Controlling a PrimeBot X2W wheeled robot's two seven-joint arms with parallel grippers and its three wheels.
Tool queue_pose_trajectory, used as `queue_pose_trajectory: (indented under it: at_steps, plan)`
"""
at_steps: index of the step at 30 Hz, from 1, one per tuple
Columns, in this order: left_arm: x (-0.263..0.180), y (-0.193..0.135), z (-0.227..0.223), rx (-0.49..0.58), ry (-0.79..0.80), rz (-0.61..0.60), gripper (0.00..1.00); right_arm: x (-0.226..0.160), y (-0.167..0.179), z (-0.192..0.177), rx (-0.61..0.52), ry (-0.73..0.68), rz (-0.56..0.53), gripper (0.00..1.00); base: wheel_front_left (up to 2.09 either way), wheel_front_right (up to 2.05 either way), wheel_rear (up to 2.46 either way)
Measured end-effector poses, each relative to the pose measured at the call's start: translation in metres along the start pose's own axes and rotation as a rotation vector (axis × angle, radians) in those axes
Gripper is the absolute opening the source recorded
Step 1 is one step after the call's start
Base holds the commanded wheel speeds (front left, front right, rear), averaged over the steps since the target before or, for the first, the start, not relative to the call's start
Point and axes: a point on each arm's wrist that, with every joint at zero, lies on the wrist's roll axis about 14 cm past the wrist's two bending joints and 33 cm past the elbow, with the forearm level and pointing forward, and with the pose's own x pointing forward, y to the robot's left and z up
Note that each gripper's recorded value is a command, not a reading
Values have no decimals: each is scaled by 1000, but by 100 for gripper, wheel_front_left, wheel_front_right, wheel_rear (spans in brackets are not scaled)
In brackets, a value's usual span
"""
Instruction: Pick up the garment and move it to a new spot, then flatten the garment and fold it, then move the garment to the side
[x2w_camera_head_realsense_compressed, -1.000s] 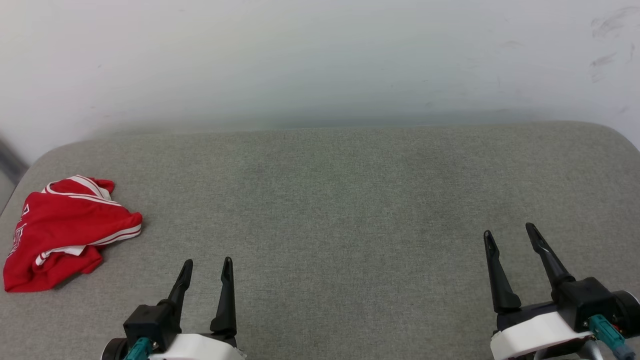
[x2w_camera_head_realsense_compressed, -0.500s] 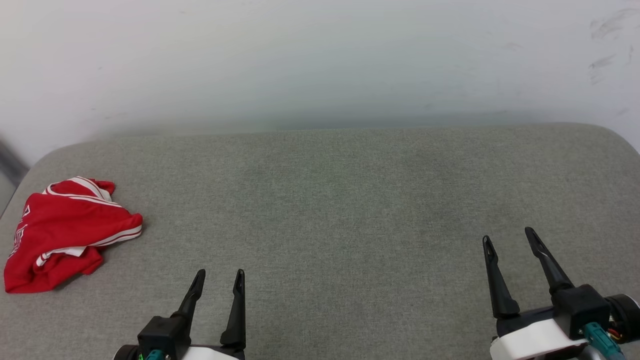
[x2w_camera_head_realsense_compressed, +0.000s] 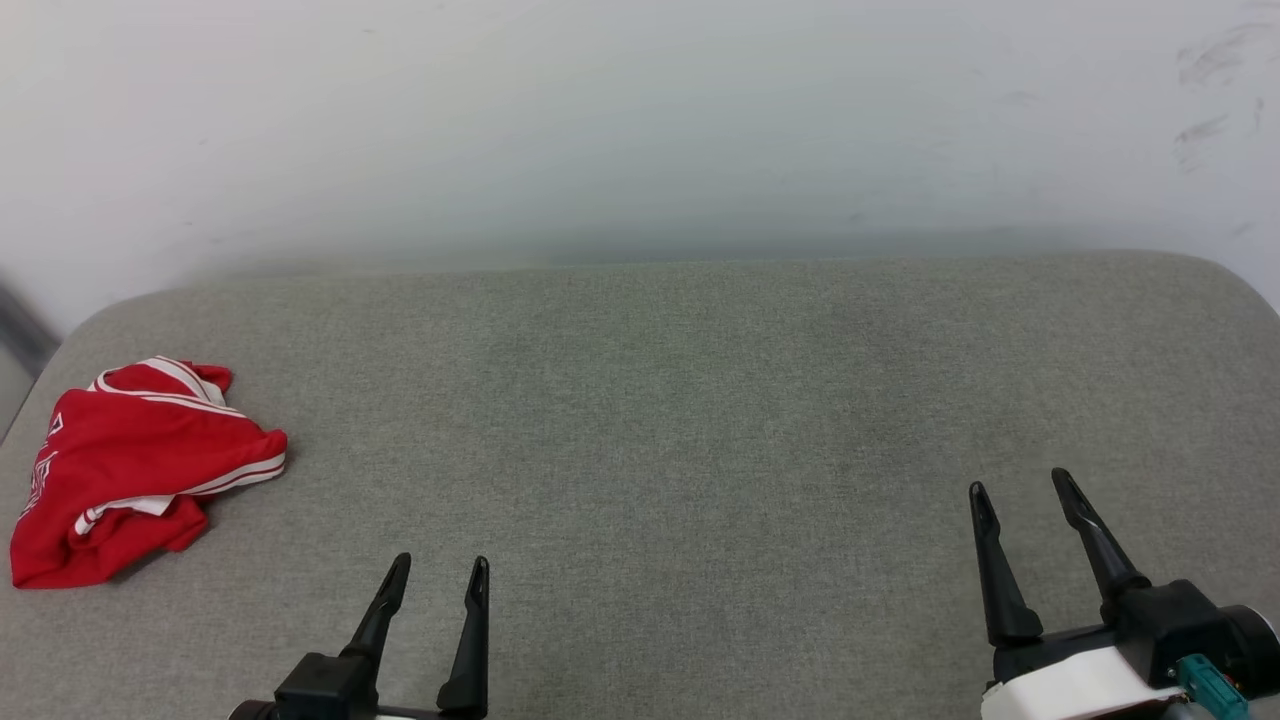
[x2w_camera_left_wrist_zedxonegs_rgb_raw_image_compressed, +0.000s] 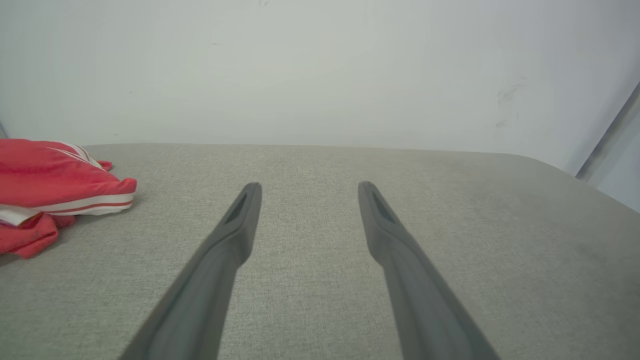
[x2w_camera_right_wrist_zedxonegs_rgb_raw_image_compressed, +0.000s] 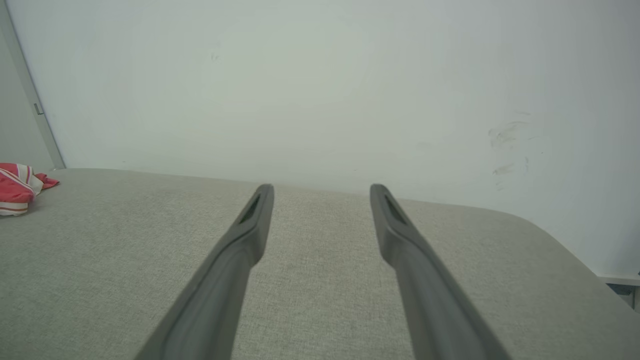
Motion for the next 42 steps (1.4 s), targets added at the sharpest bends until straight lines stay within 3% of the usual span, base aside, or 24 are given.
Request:
queue_pose_trajectory:
  at_steps: [13, 23, 42]
  plan:
    - [-2, -1, -8, 22, 22, -11, 100, -1, 4, -9, -16, 23, 16, 100, 0, 0, 0]
    - [-9, 16, -4, 24, 13, 58, 100, 10, 21, -13, 1, 29, 70, 100, 0, 0, 0]
    - [-71, 93, 18, 86, -32, 363, 100, 41, 142, -19, 51, 24, 435, 100, 0, 0, 0]
